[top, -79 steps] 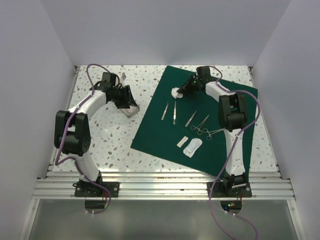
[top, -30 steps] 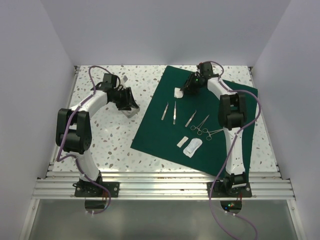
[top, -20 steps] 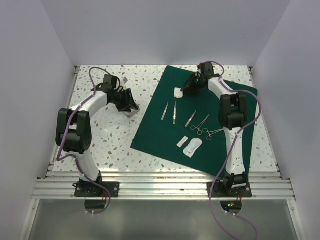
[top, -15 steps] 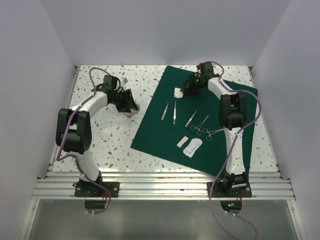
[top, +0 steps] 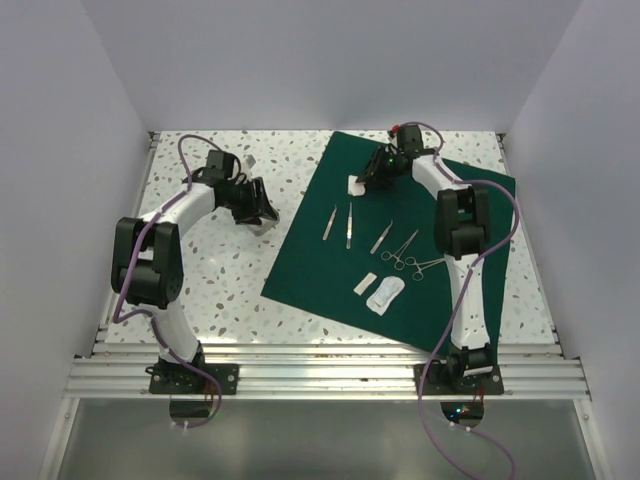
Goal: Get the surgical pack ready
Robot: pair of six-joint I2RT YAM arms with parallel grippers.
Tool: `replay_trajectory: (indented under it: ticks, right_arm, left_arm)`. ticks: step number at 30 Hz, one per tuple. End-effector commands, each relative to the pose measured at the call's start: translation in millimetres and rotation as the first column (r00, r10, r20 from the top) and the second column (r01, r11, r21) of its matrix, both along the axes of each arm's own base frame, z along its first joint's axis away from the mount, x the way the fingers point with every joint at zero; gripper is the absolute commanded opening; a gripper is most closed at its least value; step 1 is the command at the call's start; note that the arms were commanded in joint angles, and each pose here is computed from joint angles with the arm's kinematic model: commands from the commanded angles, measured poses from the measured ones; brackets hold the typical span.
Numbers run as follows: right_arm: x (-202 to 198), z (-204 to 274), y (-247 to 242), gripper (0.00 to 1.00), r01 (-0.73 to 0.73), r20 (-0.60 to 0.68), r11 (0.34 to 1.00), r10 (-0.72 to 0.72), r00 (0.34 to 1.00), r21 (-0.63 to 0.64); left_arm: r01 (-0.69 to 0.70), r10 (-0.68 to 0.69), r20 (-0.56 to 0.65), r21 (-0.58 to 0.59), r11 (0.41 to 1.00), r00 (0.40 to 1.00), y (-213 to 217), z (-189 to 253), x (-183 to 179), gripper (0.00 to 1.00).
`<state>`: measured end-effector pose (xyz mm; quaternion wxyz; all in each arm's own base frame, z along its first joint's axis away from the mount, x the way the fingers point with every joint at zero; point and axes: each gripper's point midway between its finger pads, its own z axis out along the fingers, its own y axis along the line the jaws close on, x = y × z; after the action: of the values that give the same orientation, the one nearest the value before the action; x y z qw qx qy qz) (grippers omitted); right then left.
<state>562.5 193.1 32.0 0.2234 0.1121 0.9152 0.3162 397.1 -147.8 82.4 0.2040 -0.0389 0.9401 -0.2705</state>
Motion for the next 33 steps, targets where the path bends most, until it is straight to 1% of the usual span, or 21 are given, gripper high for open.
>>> replay_trajectory:
  ticks: [1,4,10,11,13,15,16,21,27,33]
  right_arm:
    - [1.2,-14.2,3.3,0.38,-0.021,-0.005,1.0,0.021,1.0,-0.018]
    - [-0.5,-16.8,0.9,0.38,-0.015,-0.009,0.999,0.014,1.0,-0.032]
    - [-4.7,-25.6,-5.6,0.32,-0.02,-0.025,0.997,0.018,1.0,-0.076]
    - [-4.6,-25.8,-5.9,0.28,-0.021,-0.024,0.997,0.02,1.0,-0.079]
    - [-4.0,-24.7,-5.2,0.25,-0.022,-0.019,0.997,0.02,1.0,-0.079]
    - [-2.0,-23.4,-5.3,0.17,-0.023,-0.013,0.997,0.022,1.0,-0.077]
    - [-1.8,-21.0,-3.4,0.12,-0.026,-0.01,0.997,0.026,1.0,-0.07]
    - [5.6,-4.8,-0.4,0.0,-0.016,0.022,0.999,0.017,1.0,-0.045]
    - [10.3,32.8,6.1,0.0,0.001,0.075,1.0,-0.002,0.997,0.008]
    - [7.0,58.0,12.5,0.0,0.005,0.078,0.997,-0.01,0.997,0.072]
  left_arm:
    - [0.016,-0.014,0.074,-0.028,0.999,0.997,-4.3,25.1,4.1,0.55]
    - [0.013,-0.01,0.074,-0.028,1.0,0.997,-4.2,26.0,4.3,0.54]
    - [0.018,-0.016,0.073,-0.032,0.999,0.997,-5.0,26.6,4.0,0.53]
    - [0.022,-0.019,0.076,-0.037,0.999,0.997,-6.0,28.1,4.4,0.53]
    - [0.026,-0.022,0.082,-0.048,0.998,0.996,-7.9,30.6,5.9,0.53]
    - [0.037,-0.03,0.093,-0.069,0.997,0.995,-11.4,34.4,6.9,0.53]
    - [0.042,-0.035,0.1,-0.077,0.996,0.994,-13.4,36.4,7.6,0.54]
    - [0.07,-0.058,0.115,-0.104,0.992,0.992,-20.1,42.5,6.8,0.54]
    - [0.094,-0.076,0.136,-0.132,0.987,0.988,-26.8,50.7,6.5,0.54]
    - [0.105,-0.081,0.15,-0.159,0.982,0.985,-31.0,55.7,8.2,0.54]
